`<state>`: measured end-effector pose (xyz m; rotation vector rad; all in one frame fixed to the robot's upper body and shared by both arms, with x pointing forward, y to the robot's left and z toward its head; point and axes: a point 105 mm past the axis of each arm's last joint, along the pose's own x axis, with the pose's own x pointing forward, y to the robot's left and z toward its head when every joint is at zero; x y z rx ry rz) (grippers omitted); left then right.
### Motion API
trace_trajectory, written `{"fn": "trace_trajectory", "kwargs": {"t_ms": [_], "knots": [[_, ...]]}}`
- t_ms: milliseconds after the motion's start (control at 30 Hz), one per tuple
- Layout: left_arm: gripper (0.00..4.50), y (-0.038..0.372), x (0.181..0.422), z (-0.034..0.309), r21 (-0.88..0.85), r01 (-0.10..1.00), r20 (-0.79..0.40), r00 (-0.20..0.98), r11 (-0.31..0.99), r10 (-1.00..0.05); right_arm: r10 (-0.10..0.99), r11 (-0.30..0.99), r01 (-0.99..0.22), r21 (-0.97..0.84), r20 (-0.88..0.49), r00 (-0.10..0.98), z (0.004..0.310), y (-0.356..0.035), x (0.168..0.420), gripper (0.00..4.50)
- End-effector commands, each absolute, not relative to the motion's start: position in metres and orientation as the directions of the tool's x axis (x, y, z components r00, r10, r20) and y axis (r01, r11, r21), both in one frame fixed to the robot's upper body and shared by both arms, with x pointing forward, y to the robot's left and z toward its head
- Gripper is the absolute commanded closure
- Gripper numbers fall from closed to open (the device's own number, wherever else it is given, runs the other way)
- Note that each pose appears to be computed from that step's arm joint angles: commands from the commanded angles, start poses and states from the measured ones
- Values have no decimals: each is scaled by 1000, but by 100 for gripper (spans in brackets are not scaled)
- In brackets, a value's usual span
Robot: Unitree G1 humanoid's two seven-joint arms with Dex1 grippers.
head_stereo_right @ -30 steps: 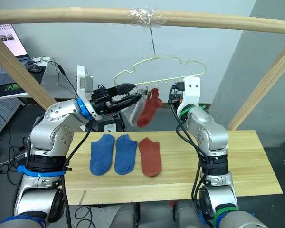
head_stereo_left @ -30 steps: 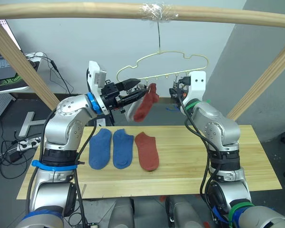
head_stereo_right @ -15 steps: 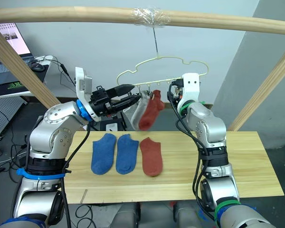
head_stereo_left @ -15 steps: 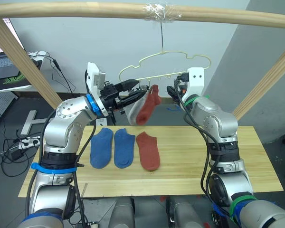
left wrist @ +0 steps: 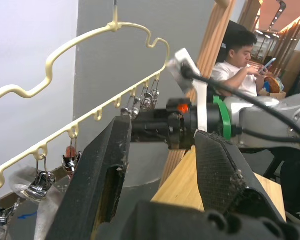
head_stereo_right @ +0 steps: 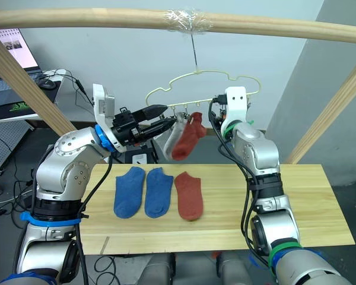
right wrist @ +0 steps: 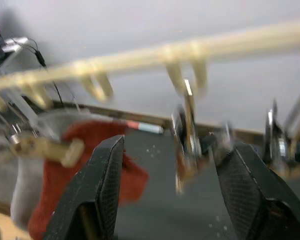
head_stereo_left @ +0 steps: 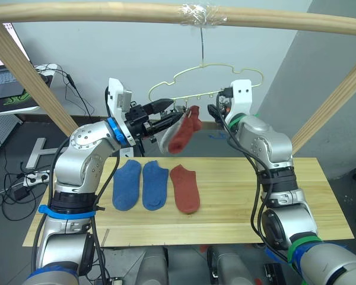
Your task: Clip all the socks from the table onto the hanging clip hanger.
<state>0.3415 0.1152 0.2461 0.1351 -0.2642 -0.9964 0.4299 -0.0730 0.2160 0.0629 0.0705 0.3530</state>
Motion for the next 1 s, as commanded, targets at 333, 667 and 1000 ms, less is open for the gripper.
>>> {"fn": "trace_trajectory", "kwargs": {"t_ms": [333, 667, 1000], "knots": [[219, 116, 336, 260, 278, 791, 186, 512, 545, -839, 369, 926, -370, 72, 16, 929, 240, -67, 434, 173], [219, 115, 337, 259, 281, 785, 184, 521, 552, -834, 368, 927, -369, 67, 16, 930, 242, -67, 437, 173], [219, 115, 339, 257, 277, 780, 169, 535, 561, -828, 348, 935, -348, 67, 9, 937, 242, -71, 440, 366]]}}
